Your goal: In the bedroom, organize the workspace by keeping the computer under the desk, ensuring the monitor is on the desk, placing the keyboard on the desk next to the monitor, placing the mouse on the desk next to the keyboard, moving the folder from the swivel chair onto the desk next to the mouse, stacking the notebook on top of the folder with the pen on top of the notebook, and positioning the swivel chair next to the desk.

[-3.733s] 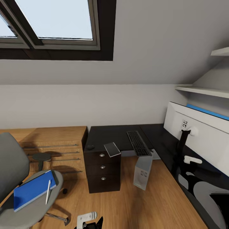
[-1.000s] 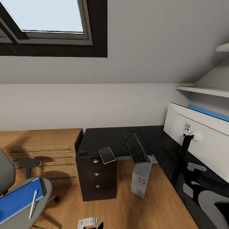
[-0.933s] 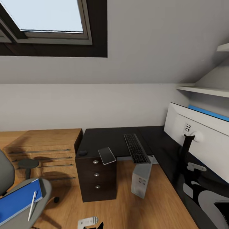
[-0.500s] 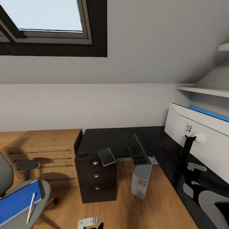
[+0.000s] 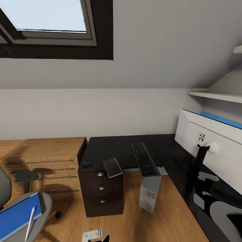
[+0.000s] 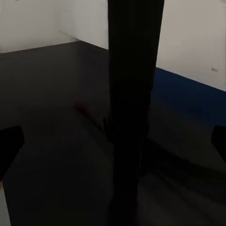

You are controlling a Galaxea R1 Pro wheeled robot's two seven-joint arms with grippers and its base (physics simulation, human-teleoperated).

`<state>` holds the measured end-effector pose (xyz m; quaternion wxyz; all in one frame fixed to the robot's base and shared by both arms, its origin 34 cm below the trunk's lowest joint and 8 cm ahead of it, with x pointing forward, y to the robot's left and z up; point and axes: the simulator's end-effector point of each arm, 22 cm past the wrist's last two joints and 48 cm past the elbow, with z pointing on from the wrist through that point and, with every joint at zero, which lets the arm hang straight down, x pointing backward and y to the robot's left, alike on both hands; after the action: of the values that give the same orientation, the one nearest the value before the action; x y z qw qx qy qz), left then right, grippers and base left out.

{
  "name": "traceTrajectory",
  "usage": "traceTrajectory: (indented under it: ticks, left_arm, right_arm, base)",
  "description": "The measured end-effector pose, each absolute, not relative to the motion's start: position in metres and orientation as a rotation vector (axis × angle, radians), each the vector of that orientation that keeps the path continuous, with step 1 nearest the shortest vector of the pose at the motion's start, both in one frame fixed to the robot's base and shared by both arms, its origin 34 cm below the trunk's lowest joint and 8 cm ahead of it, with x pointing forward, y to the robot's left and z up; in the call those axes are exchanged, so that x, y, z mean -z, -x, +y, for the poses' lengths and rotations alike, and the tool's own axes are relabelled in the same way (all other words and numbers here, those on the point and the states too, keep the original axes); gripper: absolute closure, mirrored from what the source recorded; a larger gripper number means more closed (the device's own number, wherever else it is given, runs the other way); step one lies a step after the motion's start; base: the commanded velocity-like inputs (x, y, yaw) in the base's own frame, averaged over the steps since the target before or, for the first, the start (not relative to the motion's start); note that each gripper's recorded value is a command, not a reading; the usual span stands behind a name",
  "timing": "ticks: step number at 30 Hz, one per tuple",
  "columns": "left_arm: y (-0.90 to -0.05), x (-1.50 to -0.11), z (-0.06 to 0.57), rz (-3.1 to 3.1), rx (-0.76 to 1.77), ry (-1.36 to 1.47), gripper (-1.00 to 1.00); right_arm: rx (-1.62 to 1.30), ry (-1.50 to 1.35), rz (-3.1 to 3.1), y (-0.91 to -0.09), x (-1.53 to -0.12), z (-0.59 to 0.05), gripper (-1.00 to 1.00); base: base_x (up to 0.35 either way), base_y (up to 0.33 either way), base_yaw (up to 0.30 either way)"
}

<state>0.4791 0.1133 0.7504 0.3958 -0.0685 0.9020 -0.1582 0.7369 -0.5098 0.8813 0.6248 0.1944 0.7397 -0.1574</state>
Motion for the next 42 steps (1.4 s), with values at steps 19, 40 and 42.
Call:
traceTrajectory:
  ticks: [19,40,42]
  left_arm:
    - [-0.479,-0.750,0.113,2.288,0.402,0.171,-1.00]
    - [-0.478,-0.748,0.114,2.292,0.396,0.172,-1.00]
    - [-0.478,-0.748,0.114,2.292,0.396,0.172,-1.00]
  right_arm:
    - [0.362,-0.533,1.676,-0.730,-0.882,-0.527,-1.00]
    - [0.363,-0.534,1.675,-0.730,-0.882,-0.527,-1.00]
    - [0.363,-0.534,1.675,-0.730,-0.883,-0.527,-1.00]
  base:
    - [0.057,-0.014,0.000]
    - [0.073,-0.001,0.000]
    - [0.194,-0.015,0.000]
